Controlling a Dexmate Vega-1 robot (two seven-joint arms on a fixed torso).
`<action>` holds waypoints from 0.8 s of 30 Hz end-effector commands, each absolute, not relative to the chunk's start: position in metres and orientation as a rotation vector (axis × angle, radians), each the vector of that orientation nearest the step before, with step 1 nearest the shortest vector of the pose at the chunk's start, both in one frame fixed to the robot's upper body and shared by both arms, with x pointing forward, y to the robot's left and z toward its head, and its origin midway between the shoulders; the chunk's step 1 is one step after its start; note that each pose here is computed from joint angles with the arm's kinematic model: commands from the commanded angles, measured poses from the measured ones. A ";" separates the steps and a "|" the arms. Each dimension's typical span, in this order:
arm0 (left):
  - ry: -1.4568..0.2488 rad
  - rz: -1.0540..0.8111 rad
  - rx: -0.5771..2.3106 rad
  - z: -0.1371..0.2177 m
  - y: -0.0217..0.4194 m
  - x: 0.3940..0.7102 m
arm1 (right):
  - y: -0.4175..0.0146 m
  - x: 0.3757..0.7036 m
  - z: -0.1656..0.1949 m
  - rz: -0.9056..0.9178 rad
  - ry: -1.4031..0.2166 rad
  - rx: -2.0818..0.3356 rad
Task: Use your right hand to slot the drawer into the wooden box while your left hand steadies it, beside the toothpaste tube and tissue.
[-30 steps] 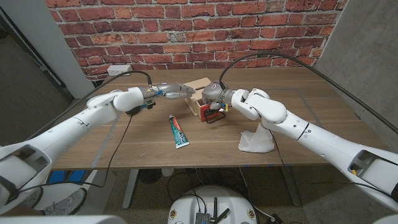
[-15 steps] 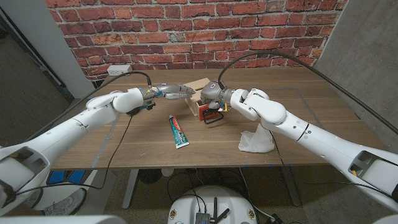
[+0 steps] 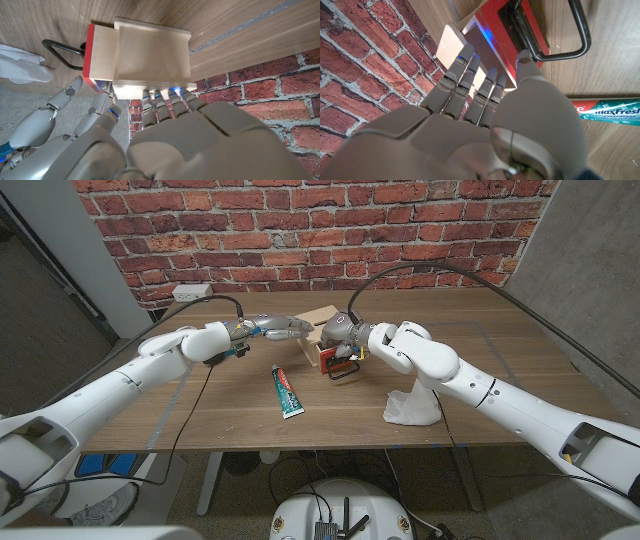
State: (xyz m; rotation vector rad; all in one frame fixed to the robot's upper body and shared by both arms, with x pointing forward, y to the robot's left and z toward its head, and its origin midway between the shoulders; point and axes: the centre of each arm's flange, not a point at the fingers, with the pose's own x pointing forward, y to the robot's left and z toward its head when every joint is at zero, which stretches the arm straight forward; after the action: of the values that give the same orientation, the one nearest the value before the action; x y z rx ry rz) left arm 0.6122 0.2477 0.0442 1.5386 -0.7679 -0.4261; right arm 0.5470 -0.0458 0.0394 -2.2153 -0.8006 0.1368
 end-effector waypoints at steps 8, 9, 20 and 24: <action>-0.765 -0.424 1.544 0.045 0.247 0.611 | -0.051 0.541 0.049 0.150 -0.796 -2.178; -0.764 -0.424 1.545 0.045 0.247 0.611 | -0.051 0.540 0.050 0.151 -0.794 -2.179; -0.762 -0.414 1.543 0.046 0.248 0.610 | -0.054 0.527 0.061 0.145 -0.812 -2.136; -0.763 -0.412 1.544 0.047 0.248 0.611 | -0.056 0.520 0.063 0.151 -0.840 -2.097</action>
State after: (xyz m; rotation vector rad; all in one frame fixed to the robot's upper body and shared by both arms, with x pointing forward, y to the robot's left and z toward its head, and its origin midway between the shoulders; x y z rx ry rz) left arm 0.6108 0.2471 0.0454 1.5424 -0.7643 -0.4203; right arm 0.5330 -0.0522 0.0558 -2.1600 -0.8098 0.1443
